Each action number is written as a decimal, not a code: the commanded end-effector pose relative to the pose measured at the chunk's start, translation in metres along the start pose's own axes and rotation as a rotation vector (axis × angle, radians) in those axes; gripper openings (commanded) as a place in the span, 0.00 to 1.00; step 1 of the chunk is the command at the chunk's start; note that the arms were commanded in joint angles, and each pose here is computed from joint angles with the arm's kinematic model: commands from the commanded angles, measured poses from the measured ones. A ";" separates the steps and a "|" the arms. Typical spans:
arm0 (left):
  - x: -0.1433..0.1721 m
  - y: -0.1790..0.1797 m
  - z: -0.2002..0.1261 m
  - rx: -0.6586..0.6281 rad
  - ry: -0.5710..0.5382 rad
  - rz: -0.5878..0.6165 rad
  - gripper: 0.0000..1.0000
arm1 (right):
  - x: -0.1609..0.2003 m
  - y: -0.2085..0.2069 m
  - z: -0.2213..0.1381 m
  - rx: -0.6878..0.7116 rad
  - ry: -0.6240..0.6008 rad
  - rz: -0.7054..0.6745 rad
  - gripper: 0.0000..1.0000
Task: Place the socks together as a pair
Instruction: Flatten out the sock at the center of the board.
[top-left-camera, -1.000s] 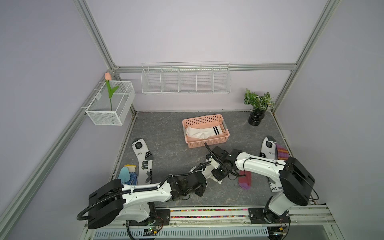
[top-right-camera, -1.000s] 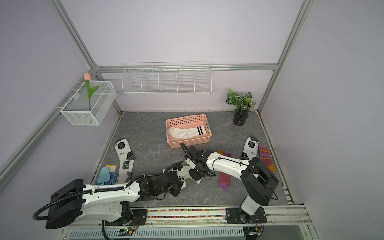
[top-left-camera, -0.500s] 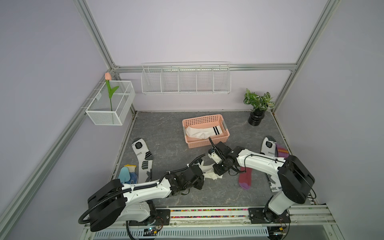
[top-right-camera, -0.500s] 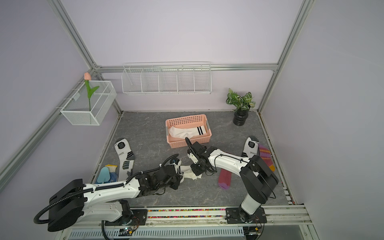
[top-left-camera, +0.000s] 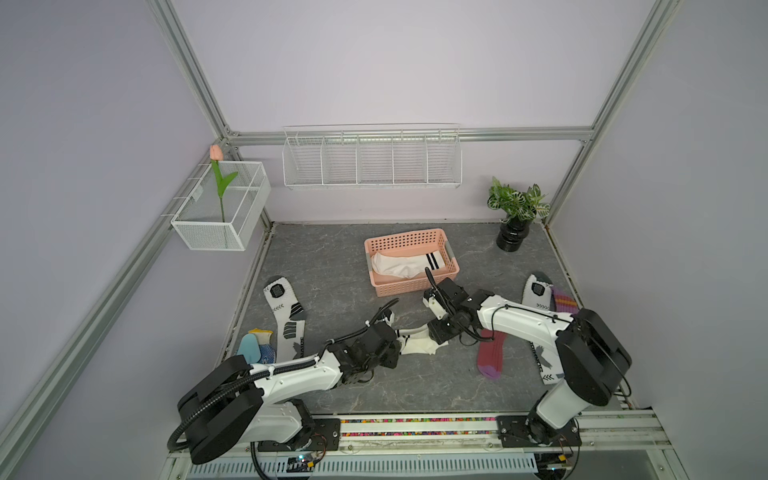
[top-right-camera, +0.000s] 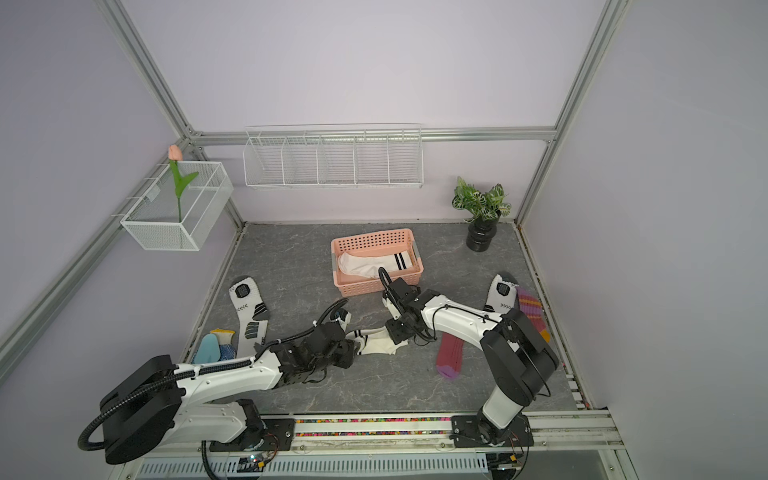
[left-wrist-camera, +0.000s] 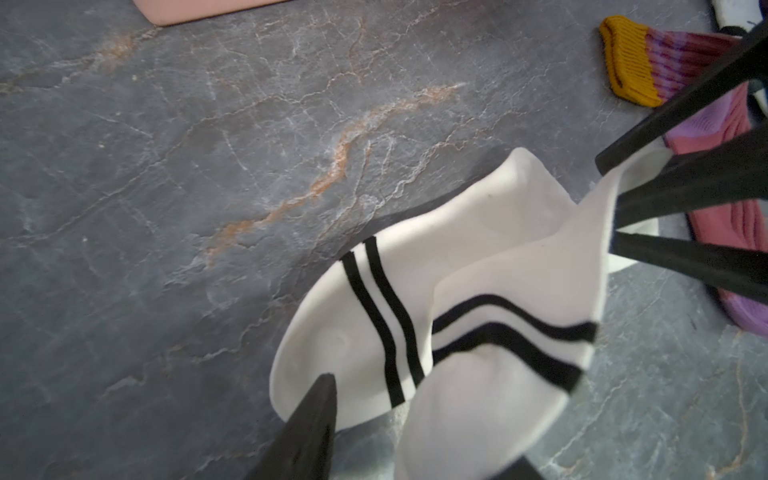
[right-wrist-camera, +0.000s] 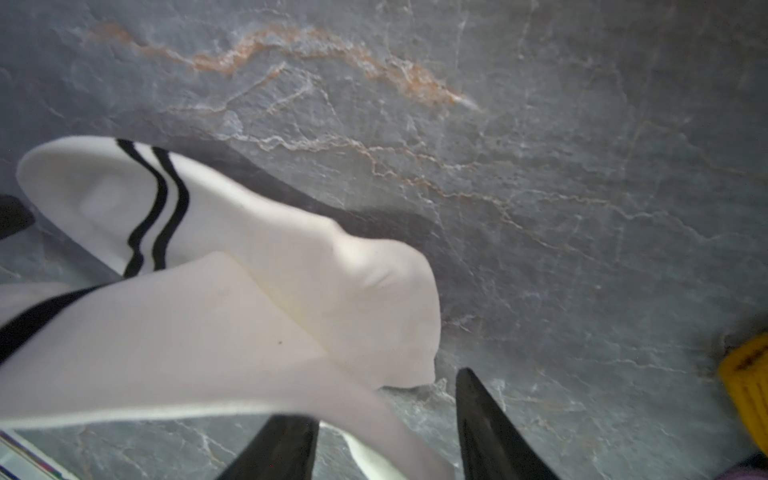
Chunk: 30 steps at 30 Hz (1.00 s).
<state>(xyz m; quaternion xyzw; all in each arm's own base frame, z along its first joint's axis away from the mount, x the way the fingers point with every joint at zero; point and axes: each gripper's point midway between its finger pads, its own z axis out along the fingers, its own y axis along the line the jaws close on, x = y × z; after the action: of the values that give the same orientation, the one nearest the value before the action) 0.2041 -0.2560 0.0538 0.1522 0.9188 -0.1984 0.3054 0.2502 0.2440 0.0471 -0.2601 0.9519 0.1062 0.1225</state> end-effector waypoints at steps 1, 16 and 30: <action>-0.022 -0.005 0.002 -0.003 -0.058 -0.006 0.43 | -0.009 -0.006 -0.009 0.027 -0.046 0.020 0.55; -0.038 -0.008 -0.001 0.041 -0.092 -0.052 0.19 | 0.005 -0.017 -0.054 -0.026 -0.293 0.396 0.60; -0.085 0.031 0.003 0.052 -0.208 -0.255 0.58 | 0.028 -0.016 -0.030 -0.154 -0.382 0.764 0.54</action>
<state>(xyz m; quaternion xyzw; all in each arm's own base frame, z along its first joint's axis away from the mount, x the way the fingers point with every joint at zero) 0.2738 -0.2324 0.0854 0.0289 0.9007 -0.2417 0.3599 0.2216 0.1987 0.0597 0.0750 0.9480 0.2202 0.2174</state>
